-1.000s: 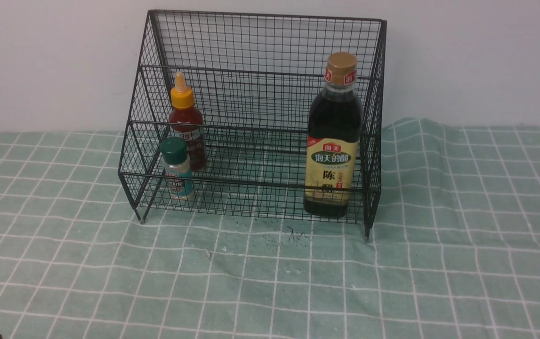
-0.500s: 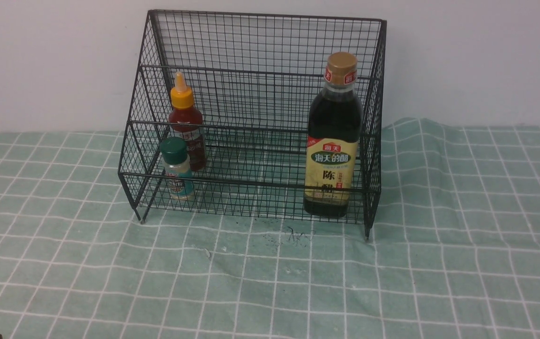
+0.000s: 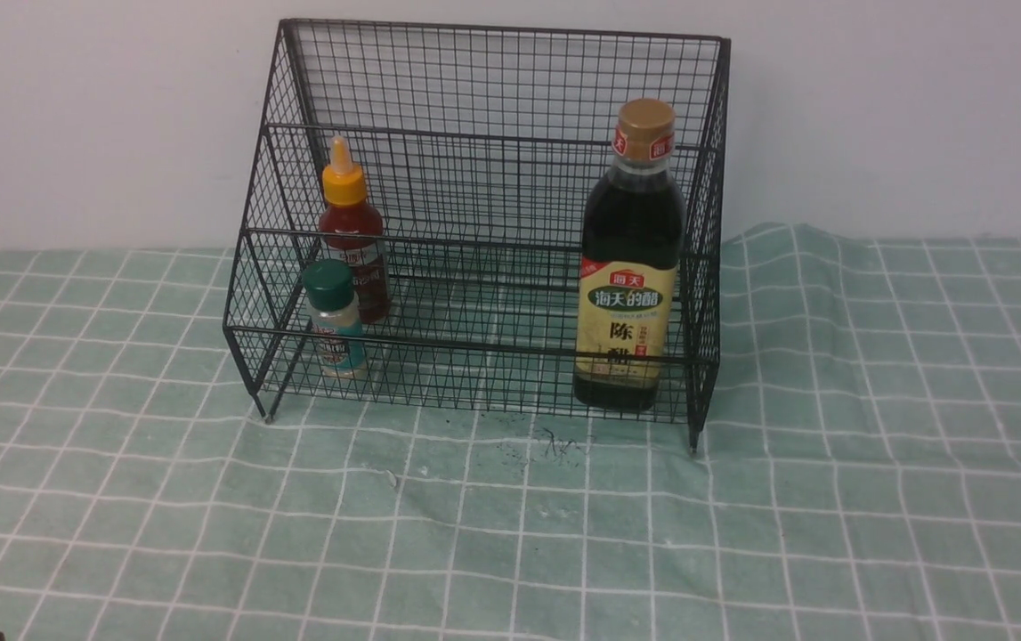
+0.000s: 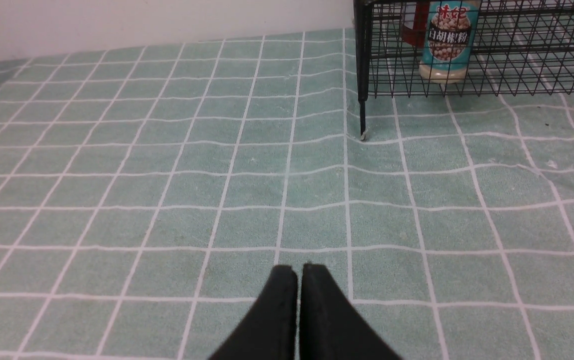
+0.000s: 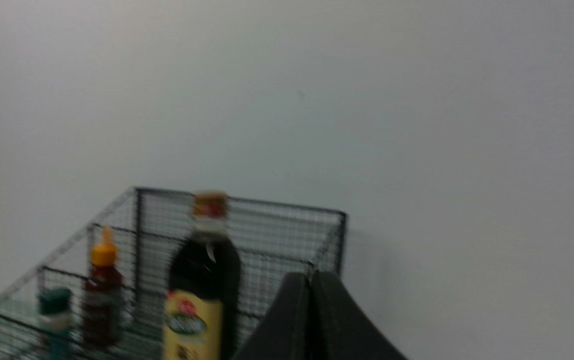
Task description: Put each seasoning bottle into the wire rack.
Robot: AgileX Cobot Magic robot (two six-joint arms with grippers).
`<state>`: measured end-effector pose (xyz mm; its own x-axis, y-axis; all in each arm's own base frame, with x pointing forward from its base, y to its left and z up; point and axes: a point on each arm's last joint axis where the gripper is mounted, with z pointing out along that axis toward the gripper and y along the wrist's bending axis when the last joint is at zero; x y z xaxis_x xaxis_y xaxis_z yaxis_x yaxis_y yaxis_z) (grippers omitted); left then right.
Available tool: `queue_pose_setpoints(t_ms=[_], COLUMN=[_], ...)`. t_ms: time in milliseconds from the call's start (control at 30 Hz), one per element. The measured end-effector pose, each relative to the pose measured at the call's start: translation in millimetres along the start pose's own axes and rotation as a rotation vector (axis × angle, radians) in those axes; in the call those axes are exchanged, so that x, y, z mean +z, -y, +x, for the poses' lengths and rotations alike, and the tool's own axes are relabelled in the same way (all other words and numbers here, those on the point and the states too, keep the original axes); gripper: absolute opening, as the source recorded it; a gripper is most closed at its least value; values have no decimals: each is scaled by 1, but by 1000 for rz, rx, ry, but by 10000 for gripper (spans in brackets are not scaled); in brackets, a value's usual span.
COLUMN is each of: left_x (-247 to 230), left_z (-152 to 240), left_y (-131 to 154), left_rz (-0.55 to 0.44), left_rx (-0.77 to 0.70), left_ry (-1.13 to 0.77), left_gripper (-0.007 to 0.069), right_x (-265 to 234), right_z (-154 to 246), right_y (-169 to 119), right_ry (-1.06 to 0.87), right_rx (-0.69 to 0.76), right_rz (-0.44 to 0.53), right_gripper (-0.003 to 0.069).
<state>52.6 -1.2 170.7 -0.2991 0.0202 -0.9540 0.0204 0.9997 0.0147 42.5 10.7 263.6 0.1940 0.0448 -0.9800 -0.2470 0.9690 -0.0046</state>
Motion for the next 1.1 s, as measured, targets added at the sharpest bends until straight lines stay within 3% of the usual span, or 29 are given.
queue_pose_setpoints(t_ms=[200,333,1100], left_x=[0,0,0], left_z=[0,0,0], left_y=[0,0,0], left_rz=[0,0,0], left_rx=[0,0,0], left_ry=[1,0,-1], left_gripper=[-6,-6,-6], right_x=[-3,-8,-8], right_z=[70,82,83], right_y=[11,15,15], right_ry=[-289,-393,-400], right_rx=[-18,-5,-5], right_rz=[195,266,272], right_gripper=[-16,-16,-16])
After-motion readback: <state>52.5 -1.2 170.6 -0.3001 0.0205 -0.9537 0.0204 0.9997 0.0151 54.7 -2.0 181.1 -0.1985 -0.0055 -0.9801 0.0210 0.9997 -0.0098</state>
